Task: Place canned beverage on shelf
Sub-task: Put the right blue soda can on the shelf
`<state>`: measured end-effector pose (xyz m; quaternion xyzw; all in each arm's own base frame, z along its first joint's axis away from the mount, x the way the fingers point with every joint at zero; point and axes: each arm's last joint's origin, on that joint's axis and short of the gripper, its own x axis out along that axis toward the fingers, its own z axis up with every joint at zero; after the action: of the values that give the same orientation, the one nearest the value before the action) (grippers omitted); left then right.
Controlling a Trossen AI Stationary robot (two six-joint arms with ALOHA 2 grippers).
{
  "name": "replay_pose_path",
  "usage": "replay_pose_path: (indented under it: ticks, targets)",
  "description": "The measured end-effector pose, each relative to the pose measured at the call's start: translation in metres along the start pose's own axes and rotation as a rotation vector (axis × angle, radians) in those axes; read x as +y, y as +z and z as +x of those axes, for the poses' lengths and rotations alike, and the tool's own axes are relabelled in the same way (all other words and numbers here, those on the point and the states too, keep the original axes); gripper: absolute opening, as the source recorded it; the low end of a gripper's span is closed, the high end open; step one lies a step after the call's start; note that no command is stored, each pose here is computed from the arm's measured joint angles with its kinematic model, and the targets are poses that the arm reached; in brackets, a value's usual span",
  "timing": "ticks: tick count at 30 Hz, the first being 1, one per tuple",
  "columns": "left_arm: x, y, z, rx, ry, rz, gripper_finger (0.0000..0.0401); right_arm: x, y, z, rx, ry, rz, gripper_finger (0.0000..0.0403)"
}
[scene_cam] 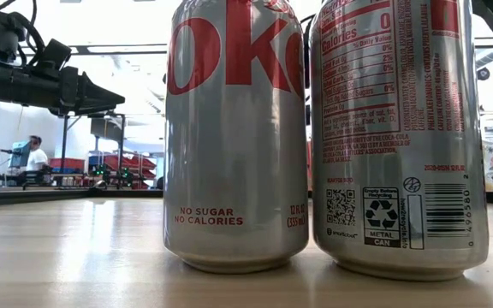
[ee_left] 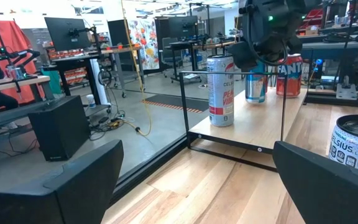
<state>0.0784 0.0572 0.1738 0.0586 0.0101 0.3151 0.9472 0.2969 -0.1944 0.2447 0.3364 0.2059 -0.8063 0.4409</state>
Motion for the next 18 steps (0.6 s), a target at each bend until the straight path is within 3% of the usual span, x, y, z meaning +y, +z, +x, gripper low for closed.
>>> replay_pose_path:
  ticks: [13, 18]
  targets:
    - [0.0, 0.0, 0.0, 0.0, 0.0, 0.0, 0.0398, -0.004, -0.012, 0.01, -0.017, -0.003, -0.03, 0.025]
    - [0.0, 0.0, 0.0, 0.001, 0.0, 0.0, 0.0398, -0.006, -0.01, 0.007, 0.004, 0.005, -0.045, 0.0278]
